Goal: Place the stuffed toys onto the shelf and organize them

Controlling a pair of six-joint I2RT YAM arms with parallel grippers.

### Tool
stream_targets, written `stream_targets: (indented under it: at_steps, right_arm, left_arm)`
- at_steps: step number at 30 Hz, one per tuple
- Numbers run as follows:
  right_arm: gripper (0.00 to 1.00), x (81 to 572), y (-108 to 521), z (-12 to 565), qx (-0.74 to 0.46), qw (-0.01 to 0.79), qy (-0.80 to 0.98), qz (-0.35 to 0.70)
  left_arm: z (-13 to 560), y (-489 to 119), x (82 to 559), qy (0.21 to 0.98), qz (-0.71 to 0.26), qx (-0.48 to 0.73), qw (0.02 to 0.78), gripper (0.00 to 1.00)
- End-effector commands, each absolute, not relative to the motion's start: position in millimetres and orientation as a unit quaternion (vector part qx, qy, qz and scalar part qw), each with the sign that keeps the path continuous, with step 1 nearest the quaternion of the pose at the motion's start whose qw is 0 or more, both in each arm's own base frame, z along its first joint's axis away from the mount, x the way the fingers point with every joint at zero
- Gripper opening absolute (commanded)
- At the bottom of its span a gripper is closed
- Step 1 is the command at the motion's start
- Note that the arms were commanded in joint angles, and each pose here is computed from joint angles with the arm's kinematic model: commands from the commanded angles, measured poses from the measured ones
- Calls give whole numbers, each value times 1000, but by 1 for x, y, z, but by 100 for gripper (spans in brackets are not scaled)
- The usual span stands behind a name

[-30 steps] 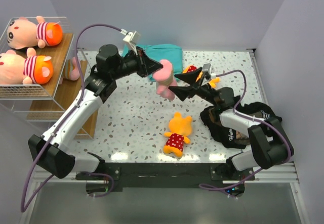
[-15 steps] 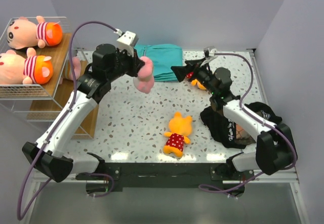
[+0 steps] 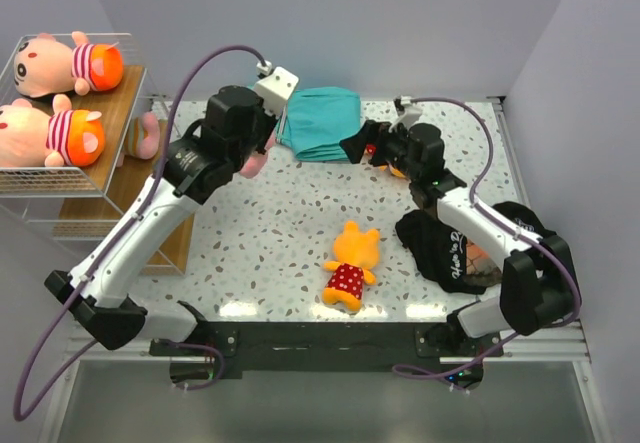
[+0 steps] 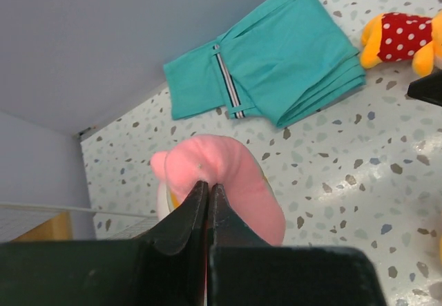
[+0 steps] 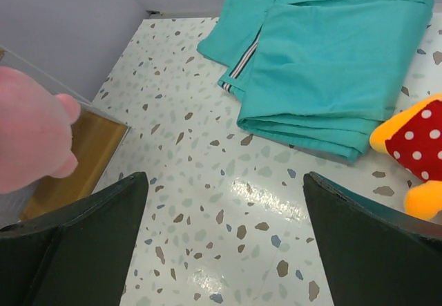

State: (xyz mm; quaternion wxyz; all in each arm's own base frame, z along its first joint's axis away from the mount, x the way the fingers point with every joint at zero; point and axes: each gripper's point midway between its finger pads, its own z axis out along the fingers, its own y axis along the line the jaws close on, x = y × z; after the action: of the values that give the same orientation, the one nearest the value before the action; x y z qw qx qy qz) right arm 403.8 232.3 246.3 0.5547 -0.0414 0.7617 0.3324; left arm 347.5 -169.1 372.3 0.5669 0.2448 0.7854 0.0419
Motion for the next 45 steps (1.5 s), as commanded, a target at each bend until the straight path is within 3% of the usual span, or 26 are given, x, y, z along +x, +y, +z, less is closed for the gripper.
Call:
stream_targets:
  at_steps: [1,10,14,24,33,34,37,38,40,41,43,45]
  right_arm:
    - [99,409,238,273,-40,569,745,346]
    - [94,371,312,310,-114,490,688,524]
    - [93,351,335,337,-77,437,662,604]
    - [90,324,384,349,6,314,658,685]
    - [77,306,422,332,6,272,681,680]
    - [74,307,423,328,10,272,682,679]
    - [40,306,423,326,16,270,670,691]
    - [23,306,424,328,17,271,664,697]
    - [11,304,423,337,13,277,641,716]
    - [0,301,424,342,7,279,629,725]
    - [0,294,426,356,-11,277,592,757]
    - [0,285,429,364,-33,258,564,784]
  left_arm:
    - [385,-152,331,782,144,262,546,0]
    - [392,-141,311,778,214,263,528,0]
    - [394,-150,307,776,179,269,541,0]
    - [363,-183,309,773,96,284,559,0]
    - [357,-191,308,776,73,281,560,0]
    - [357,-192,308,776,69,281,560,0]
    - [358,-193,306,776,62,278,563,0]
    - [358,-192,306,776,62,278,563,0]
    - [361,-193,306,775,55,273,567,0]
    - [363,-195,306,774,49,272,569,0]
    - [371,-202,304,769,25,274,577,0]
    - [384,-208,301,763,0,271,587,15]
